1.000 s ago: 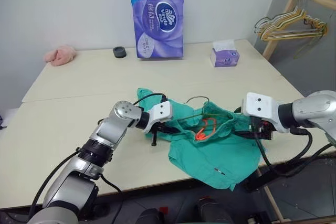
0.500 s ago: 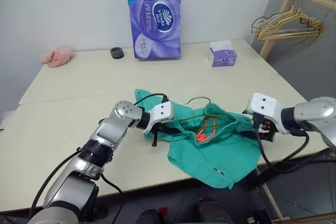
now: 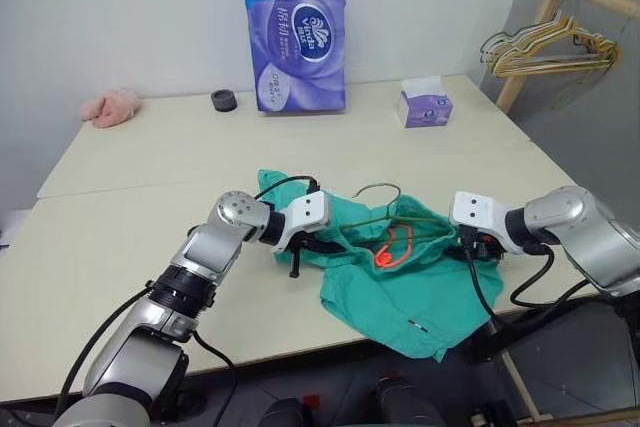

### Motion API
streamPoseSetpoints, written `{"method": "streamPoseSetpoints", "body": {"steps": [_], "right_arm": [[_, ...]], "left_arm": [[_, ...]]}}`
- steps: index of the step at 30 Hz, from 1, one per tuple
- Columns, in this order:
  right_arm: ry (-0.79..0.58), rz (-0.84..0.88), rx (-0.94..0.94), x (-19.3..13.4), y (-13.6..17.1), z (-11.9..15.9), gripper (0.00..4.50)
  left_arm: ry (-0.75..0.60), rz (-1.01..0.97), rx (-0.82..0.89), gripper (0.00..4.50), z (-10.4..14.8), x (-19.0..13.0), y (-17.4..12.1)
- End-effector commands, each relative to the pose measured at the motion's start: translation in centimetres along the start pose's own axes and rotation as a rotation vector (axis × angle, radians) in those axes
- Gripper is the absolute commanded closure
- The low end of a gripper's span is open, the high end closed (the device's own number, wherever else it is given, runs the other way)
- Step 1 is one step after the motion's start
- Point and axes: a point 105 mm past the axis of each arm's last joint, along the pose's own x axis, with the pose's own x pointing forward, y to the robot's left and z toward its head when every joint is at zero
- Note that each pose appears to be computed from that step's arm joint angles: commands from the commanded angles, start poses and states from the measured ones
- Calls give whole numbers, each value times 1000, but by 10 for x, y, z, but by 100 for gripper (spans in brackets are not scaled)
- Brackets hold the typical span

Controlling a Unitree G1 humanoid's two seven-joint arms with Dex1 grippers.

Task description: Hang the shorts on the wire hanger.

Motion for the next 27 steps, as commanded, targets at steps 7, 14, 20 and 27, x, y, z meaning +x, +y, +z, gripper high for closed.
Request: {"method": "streamPoseSetpoints", "body": {"steps": [7,14,20,27], "right_arm": [[-61,11,-92,-7,3,29,445],[-64,30,-117,-5,6,33,445],[-74,34,-104,-6,9,33,449],[-72,28,-71,-10,10,29,450]], "left_arm": [[-21,-8,47,450,10,-10,0],[-18,-17,56,450,11,-8,0],[-60,60,32,423,15,-9,11],[-94,180,-68,220,3,-36,37]]}}
